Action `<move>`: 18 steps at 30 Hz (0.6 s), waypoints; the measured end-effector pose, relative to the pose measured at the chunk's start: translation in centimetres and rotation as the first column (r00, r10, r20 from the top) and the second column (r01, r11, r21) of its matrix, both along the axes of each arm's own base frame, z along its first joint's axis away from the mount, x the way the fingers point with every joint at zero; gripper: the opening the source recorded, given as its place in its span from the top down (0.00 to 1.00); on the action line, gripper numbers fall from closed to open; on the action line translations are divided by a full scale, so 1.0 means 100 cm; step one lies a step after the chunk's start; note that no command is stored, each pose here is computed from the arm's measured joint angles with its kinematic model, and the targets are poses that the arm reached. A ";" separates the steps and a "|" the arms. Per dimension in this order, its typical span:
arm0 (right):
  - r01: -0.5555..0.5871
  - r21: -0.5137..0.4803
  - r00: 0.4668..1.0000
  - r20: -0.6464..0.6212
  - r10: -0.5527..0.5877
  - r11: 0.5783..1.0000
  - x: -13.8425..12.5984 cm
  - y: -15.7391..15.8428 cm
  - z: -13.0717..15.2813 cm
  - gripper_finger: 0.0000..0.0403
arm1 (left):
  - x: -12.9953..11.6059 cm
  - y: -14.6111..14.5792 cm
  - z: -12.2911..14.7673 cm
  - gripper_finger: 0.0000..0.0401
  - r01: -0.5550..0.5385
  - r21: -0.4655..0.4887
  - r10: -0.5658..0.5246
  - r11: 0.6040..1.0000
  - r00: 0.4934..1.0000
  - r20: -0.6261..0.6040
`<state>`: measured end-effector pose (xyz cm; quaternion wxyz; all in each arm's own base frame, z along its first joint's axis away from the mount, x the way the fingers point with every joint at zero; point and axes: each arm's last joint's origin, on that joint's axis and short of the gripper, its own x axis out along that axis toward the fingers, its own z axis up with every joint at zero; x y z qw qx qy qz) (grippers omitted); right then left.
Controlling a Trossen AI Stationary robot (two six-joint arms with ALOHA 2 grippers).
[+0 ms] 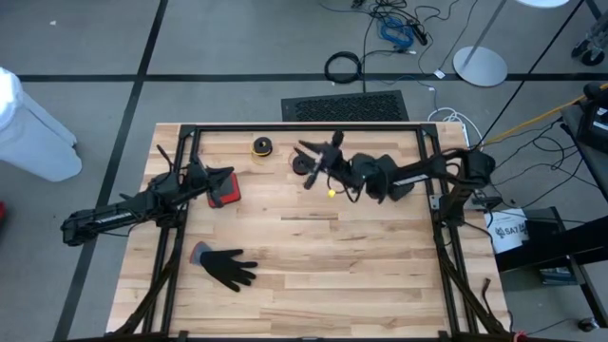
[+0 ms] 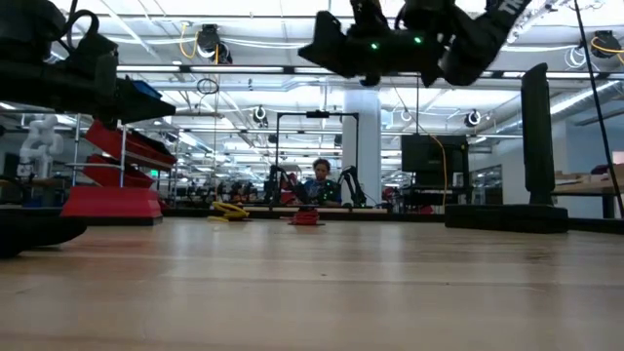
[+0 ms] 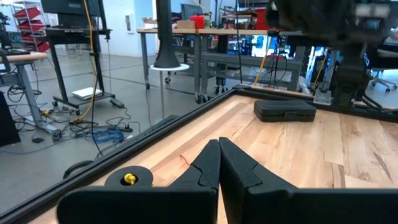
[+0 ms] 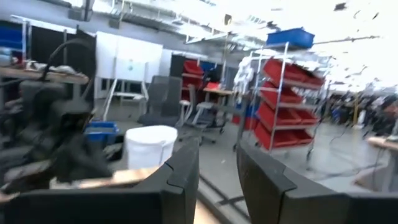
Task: Coil cords
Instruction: Uncoil the yellow wire from the spool
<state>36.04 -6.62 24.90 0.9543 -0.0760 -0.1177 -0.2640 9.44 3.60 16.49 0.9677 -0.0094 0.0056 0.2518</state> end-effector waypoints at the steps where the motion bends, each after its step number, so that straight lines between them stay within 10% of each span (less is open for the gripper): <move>1: 0.009 -0.014 1.000 0.002 -0.009 1.000 0.003 -0.003 0.006 0.77 | 0.000 0.000 0.000 0.99 0.000 0.000 0.000 1.000 1.000 0.000; 18: 0.068 0.020 0.868 -0.495 -0.049 0.998 0.050 -0.078 0.065 0.77 | 0.000 0.000 0.000 0.99 0.000 0.000 0.000 1.000 1.000 0.000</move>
